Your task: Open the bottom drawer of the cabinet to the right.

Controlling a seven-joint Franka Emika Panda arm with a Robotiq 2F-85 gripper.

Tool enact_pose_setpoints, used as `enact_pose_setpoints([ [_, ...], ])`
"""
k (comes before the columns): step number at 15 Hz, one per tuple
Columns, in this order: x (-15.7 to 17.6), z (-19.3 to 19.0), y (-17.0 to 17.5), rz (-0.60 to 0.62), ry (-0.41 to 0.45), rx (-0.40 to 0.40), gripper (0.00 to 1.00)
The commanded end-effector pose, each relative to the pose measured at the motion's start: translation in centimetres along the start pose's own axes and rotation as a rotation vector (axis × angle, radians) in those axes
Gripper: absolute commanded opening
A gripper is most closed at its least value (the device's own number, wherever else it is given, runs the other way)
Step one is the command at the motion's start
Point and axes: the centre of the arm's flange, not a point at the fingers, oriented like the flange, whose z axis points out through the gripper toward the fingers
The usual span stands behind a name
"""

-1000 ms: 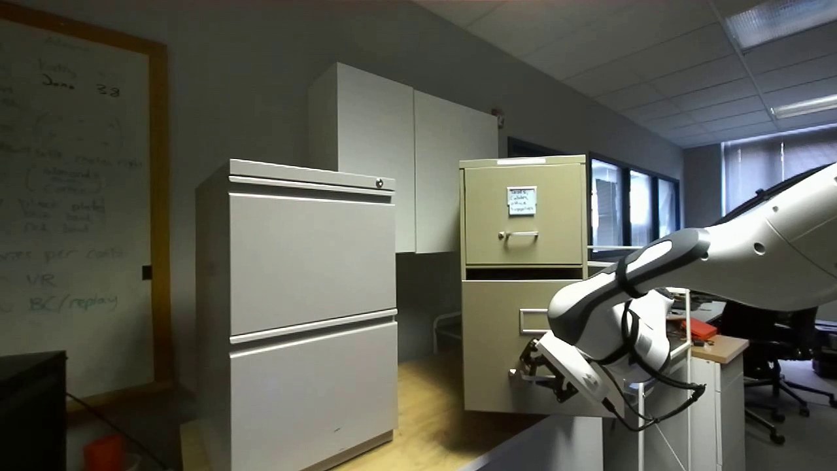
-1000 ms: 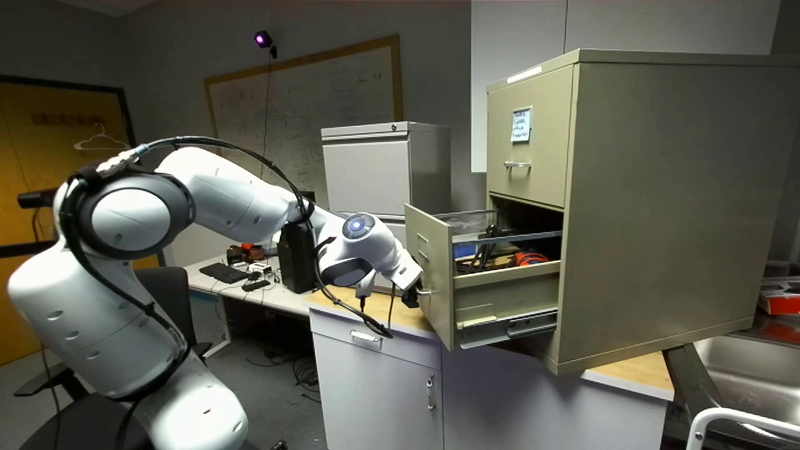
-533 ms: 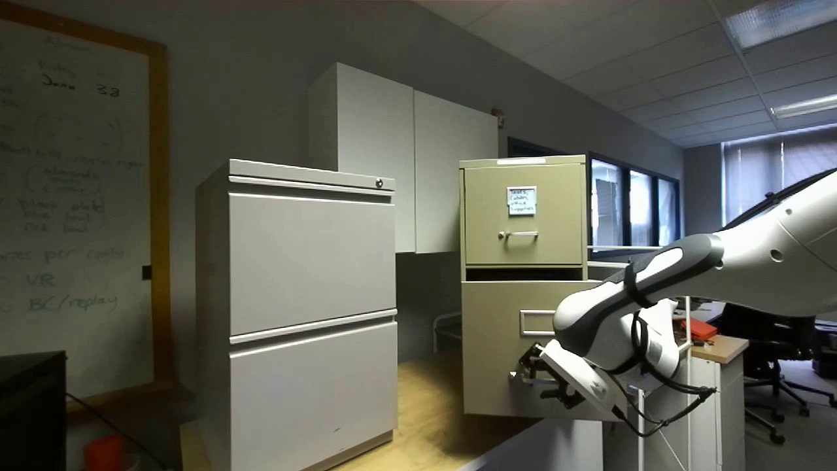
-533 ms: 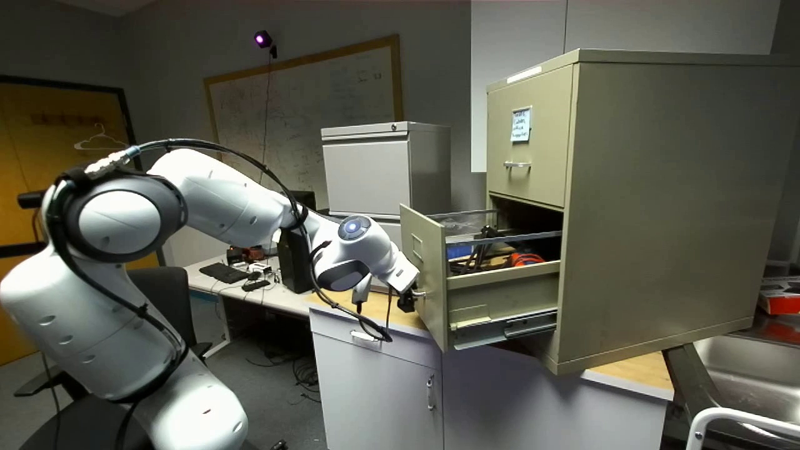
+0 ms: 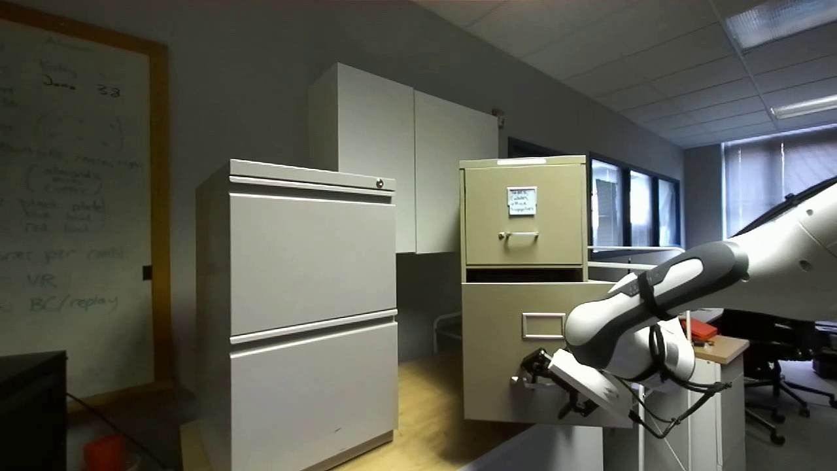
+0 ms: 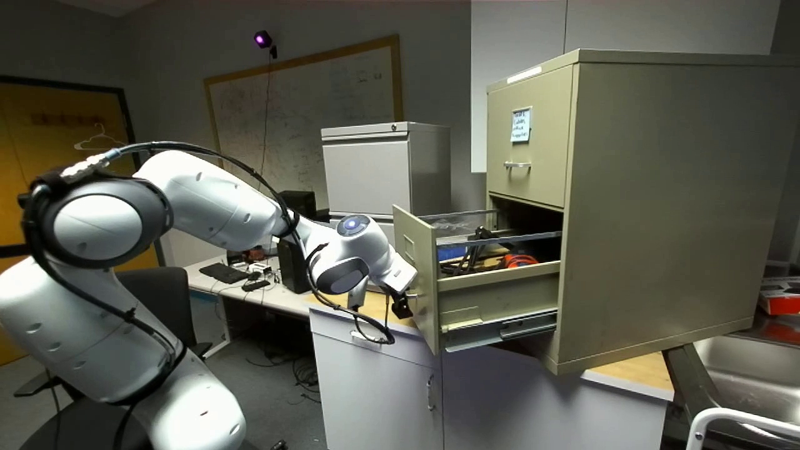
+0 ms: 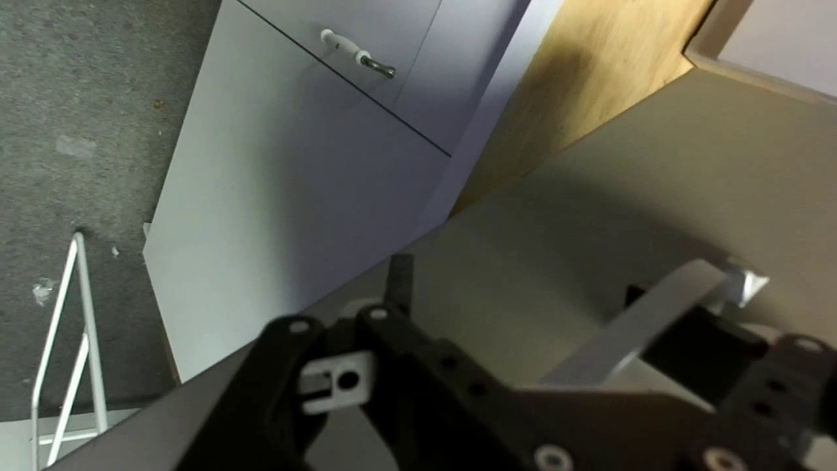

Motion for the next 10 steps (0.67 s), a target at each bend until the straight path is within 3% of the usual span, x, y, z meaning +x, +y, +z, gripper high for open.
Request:
enact_pose_setpoints([
  [1, -4.6, -3.6, -1.4, -0.152, -0.075, -0.045, 1.0],
  [5, -6.6, -5.3, -1.7, -0.289, -0.052, -0.087, 1.0],
  [10, -6.7, -5.8, -3.0, -0.3, -0.01, -0.072, 1.0],
])
